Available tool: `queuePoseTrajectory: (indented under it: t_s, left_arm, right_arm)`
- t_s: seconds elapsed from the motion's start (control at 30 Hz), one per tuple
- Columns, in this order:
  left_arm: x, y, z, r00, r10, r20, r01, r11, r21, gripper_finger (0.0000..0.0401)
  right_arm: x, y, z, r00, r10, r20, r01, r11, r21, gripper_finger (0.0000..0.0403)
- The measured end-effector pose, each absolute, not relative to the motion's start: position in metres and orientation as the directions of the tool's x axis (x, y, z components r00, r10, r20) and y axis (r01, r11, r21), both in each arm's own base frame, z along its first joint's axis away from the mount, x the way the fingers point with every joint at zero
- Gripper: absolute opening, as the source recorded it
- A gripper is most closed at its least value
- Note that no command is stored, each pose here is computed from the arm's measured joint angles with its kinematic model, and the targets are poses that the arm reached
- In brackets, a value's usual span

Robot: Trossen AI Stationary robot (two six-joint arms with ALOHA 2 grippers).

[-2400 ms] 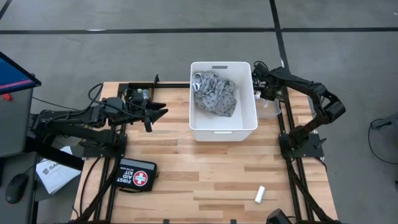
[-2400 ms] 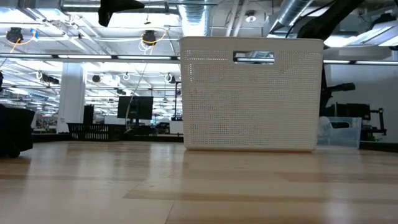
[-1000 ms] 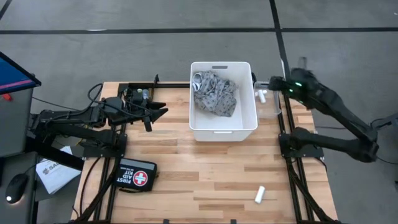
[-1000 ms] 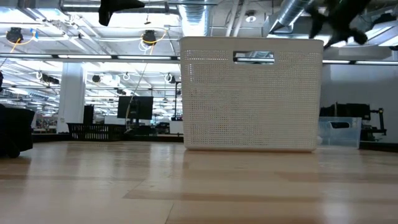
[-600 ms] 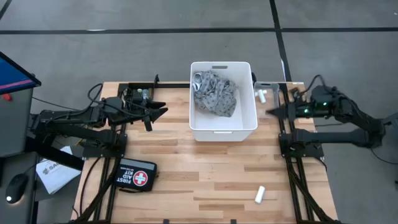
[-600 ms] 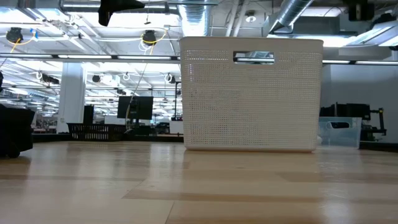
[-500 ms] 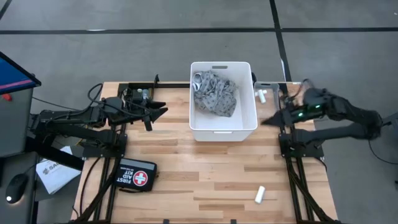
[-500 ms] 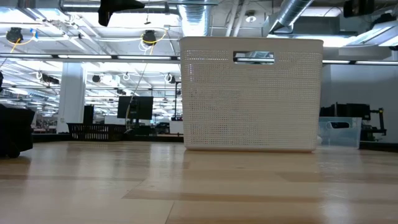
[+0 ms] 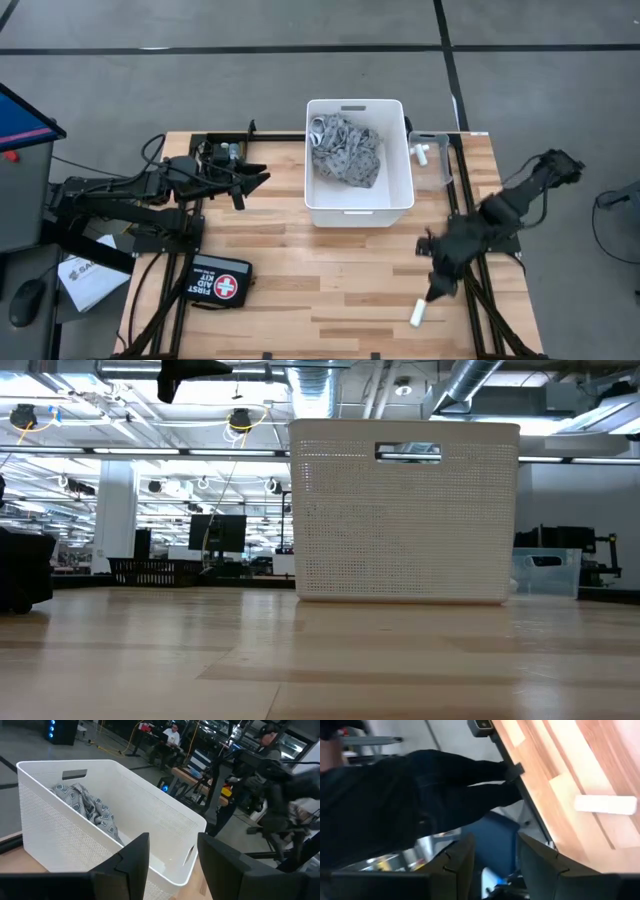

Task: Pick & place medical supplies in basket/bin
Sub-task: Put the white gauze in the transparent bin

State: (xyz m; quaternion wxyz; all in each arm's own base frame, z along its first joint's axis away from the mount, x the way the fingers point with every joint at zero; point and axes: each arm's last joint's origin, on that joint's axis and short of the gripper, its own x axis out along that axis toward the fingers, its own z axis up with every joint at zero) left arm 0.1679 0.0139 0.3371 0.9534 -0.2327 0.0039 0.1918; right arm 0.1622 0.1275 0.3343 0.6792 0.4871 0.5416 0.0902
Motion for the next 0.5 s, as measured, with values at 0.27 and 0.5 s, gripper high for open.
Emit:
queuePoseTrajectory:
  t_s: [0.27,0.5]
  left_arm:
    - [0.168,0.014,0.336,0.925,0.363,-0.111,-0.373,0.814,-0.445,0.0158]
    - [0.168,0.013,0.336,0.935,0.339,-0.105,-0.348,0.821,-0.453,0.0158]
  right_arm:
    - [0.138,0.176,0.307,0.237,0.456,-0.858,0.811,0.393,0.433,0.0142]
    - [0.158,0.192,0.291,0.209,0.365,-0.907,0.939,0.185,0.291,0.015]
